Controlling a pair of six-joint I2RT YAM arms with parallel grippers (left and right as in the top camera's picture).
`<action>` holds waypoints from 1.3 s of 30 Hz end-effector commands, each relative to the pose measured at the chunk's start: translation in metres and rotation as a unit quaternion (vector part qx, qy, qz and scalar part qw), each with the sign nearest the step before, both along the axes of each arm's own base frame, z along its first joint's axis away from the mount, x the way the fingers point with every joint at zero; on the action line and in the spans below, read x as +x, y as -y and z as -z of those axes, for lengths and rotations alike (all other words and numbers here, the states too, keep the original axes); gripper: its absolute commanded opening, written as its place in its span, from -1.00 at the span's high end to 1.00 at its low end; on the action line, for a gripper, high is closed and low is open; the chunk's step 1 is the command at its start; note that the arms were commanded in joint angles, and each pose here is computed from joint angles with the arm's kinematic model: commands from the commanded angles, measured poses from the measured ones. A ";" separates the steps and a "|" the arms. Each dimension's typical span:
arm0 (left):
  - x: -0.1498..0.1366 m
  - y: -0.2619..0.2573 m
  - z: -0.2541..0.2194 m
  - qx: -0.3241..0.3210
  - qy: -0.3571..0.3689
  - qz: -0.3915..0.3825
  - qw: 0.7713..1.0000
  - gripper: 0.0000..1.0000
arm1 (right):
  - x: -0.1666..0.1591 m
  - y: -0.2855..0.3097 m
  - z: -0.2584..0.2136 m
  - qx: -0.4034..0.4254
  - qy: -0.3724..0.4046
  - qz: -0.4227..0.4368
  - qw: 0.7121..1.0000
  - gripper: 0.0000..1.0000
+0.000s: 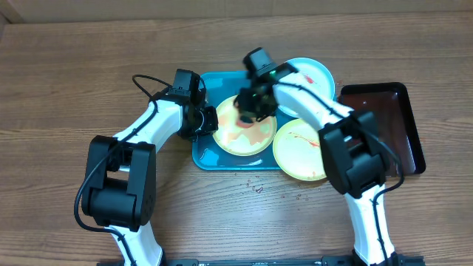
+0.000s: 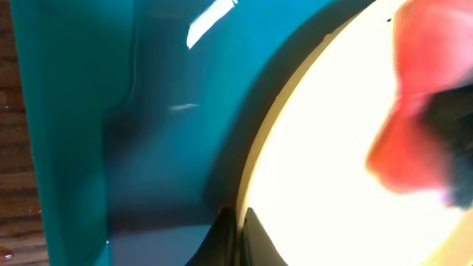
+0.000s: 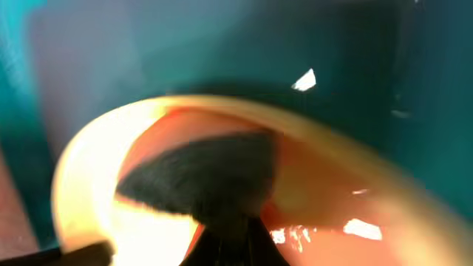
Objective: Clean dirty plates on tray and stack at the side
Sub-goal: 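Scrub the yellow plate with the sponge in circles, right gripper, then keep scrubbing the sauce across the yellow plate with the sponge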
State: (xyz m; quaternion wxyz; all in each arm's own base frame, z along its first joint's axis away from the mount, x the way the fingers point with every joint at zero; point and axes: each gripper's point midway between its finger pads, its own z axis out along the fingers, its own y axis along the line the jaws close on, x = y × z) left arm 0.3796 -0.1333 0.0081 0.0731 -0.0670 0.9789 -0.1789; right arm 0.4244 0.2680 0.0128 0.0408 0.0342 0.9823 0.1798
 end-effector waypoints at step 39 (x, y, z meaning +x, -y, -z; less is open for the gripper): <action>0.000 0.004 0.003 0.002 0.010 0.023 1.000 0.92 | 0.023 0.057 0.008 -0.200 0.083 -0.072 0.974 0.93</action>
